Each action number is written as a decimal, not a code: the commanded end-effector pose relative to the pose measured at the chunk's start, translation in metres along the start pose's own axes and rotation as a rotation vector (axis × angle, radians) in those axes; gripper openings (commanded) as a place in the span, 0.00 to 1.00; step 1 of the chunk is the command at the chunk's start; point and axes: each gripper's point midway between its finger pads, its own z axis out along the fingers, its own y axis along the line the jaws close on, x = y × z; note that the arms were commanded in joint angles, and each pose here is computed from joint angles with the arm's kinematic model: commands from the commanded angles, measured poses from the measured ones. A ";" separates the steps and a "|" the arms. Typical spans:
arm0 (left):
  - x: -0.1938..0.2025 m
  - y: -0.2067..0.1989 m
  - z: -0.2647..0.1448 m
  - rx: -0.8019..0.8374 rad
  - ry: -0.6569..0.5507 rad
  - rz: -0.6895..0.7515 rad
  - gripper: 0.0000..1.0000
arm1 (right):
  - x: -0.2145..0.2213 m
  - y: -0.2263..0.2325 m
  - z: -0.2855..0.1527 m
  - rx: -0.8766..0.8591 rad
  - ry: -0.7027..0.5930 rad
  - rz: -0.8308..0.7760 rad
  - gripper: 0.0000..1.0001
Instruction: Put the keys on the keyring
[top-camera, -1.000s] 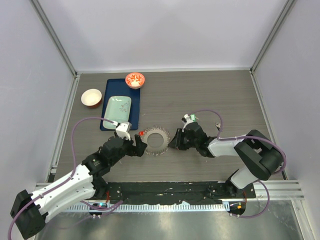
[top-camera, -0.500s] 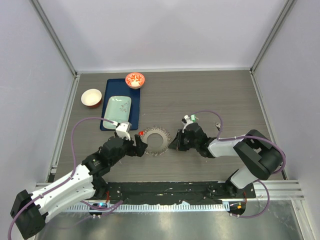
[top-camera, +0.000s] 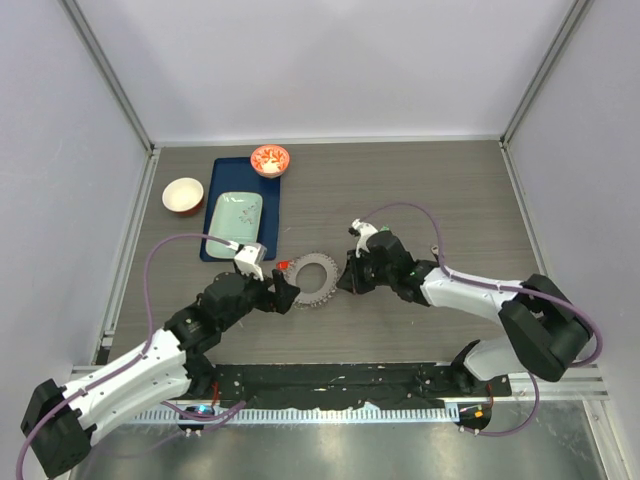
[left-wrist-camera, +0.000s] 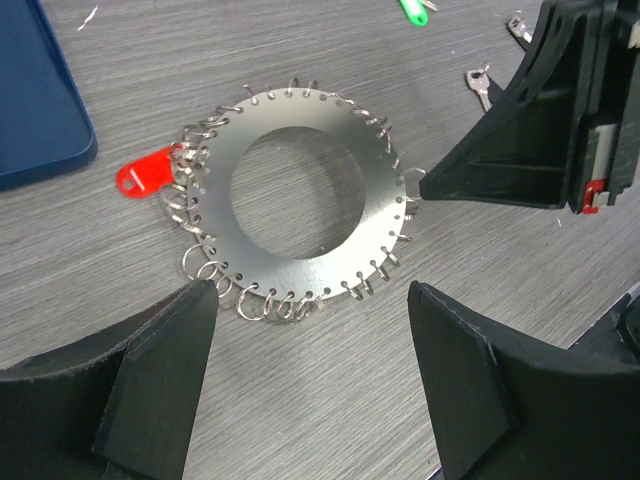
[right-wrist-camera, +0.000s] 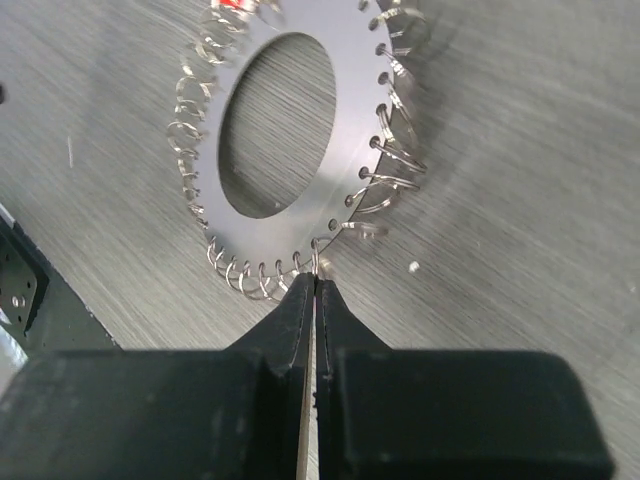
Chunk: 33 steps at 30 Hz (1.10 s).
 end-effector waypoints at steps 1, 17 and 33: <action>-0.030 -0.022 -0.004 0.098 -0.093 0.032 0.81 | -0.042 0.028 -0.020 -0.043 -0.063 -0.292 0.01; -0.073 -0.086 -0.047 0.450 -0.271 0.233 0.84 | -0.083 0.132 -0.099 -0.327 -0.299 -0.754 0.01; -0.082 -0.143 -0.057 0.761 -0.194 0.554 0.78 | -0.065 0.154 -0.141 -0.501 -0.416 -0.936 0.01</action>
